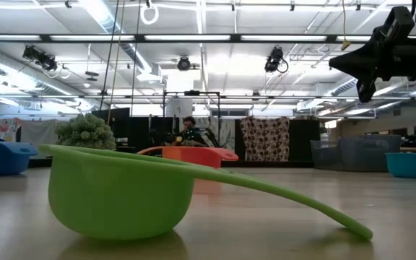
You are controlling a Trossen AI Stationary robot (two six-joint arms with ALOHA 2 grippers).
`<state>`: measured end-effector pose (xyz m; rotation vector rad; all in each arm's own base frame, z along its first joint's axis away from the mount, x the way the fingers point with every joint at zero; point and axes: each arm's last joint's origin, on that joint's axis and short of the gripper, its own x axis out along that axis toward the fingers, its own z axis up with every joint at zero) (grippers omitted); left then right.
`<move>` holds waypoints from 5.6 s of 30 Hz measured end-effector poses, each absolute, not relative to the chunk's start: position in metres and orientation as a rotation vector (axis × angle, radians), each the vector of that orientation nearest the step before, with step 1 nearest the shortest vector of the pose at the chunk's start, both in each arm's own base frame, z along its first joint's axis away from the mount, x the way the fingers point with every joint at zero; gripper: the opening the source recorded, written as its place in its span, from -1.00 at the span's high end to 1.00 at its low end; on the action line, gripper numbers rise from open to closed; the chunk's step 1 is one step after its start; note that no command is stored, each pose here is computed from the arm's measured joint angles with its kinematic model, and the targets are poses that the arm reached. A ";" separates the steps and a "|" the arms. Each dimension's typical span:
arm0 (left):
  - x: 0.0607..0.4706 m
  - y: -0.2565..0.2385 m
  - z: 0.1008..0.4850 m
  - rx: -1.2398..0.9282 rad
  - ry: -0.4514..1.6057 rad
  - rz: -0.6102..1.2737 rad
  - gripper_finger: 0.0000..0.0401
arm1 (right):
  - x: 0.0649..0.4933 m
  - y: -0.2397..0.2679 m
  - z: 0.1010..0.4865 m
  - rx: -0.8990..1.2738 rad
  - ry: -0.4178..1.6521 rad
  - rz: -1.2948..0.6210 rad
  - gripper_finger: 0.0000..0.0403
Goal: Nest measuring cups in basket
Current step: Stack the blue measuring cup on top of the orange measuring cup
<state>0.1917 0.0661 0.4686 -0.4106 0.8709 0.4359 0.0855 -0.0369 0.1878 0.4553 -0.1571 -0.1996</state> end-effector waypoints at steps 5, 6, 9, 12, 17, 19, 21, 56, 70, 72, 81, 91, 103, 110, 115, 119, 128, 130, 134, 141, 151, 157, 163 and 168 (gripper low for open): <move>0.175 0.053 0.471 -0.420 0.886 0.518 0.29 | 0.085 -0.037 0.191 0.469 -0.195 -0.191 0.89; 0.169 0.049 0.474 -0.427 0.868 0.516 0.29 | 0.085 -0.037 0.193 0.477 -0.211 -0.186 0.89; 0.146 0.037 0.484 -0.473 0.788 0.523 0.29 | 0.083 -0.036 0.202 0.458 -0.246 -0.176 0.89; 0.123 0.025 0.492 -0.501 0.710 0.519 0.29 | 0.079 -0.034 0.214 0.373 -0.275 -0.175 0.89; 0.089 0.012 0.500 -0.493 0.603 0.505 0.29 | 0.070 -0.030 0.248 0.177 -0.339 -0.222 0.89; 0.080 0.009 0.502 -0.483 0.576 0.495 0.29 | 0.067 -0.030 0.263 0.116 -0.341 -0.260 0.89; 0.076 0.007 0.497 -0.465 0.582 0.488 0.29 | 0.066 -0.030 0.278 0.066 -0.332 -0.294 0.89; 0.097 -0.025 0.243 -0.883 1.230 0.491 0.29 | 0.214 -0.091 0.433 -0.001 0.083 -0.193 0.89; 0.117 -0.034 0.230 -0.513 1.353 0.367 0.29 | 0.217 -0.083 0.434 0.003 0.079 -0.160 0.89; 0.122 -0.036 0.226 -0.537 1.393 0.401 0.29 | 0.217 -0.083 0.434 0.003 0.079 -0.160 0.89; 0.147 -0.044 0.208 -0.480 1.474 0.382 0.29 | 0.217 -0.083 0.434 0.003 0.078 -0.161 0.89; 0.158 -0.048 0.191 -0.402 1.596 0.379 0.29 | 0.217 -0.083 0.434 0.002 0.076 -0.161 0.89; 0.168 -0.049 0.172 -0.223 1.688 0.368 0.29 | 0.217 -0.083 0.439 -0.011 0.033 -0.162 0.89; 0.178 -0.051 0.161 -0.131 1.694 0.302 0.38 | 0.217 -0.083 0.439 -0.012 0.032 -0.162 0.89; 0.184 -0.053 0.155 -0.102 1.678 0.254 0.62 | 0.217 -0.083 0.439 -0.012 0.031 -0.162 0.89; 0.184 -0.052 0.156 -0.090 1.677 0.269 0.89 | 0.217 -0.083 0.439 -0.024 0.032 -0.162 0.89; 0.189 -0.040 0.175 -0.006 1.730 0.248 0.89 | 0.217 -0.083 0.439 -0.044 0.033 -0.162 0.89; 0.194 -0.035 0.186 0.021 1.723 0.259 0.89 | 0.217 -0.083 0.439 -0.045 0.033 -0.168 0.89; 0.209 -0.022 0.213 0.123 1.672 0.246 0.89 | 0.217 -0.084 0.439 -0.047 0.035 -0.208 0.89; 0.238 0.008 0.268 0.246 1.497 0.190 0.89 | 0.217 -0.085 0.439 -0.019 0.033 -0.226 0.89; 0.262 0.074 0.315 0.307 1.161 0.165 0.89 | 0.216 -0.085 0.427 0.072 0.145 -0.278 0.89; 0.280 0.102 0.312 0.347 1.004 0.073 0.89 | 0.215 -0.086 0.425 0.090 0.157 -0.301 0.89; 0.301 0.122 0.275 0.316 1.089 0.003 0.89 | 0.215 -0.086 0.425 0.090 0.158 -0.300 0.89; 0.318 0.135 0.252 0.292 1.082 -0.017 0.89 | 0.215 -0.086 0.425 0.090 0.159 -0.298 0.89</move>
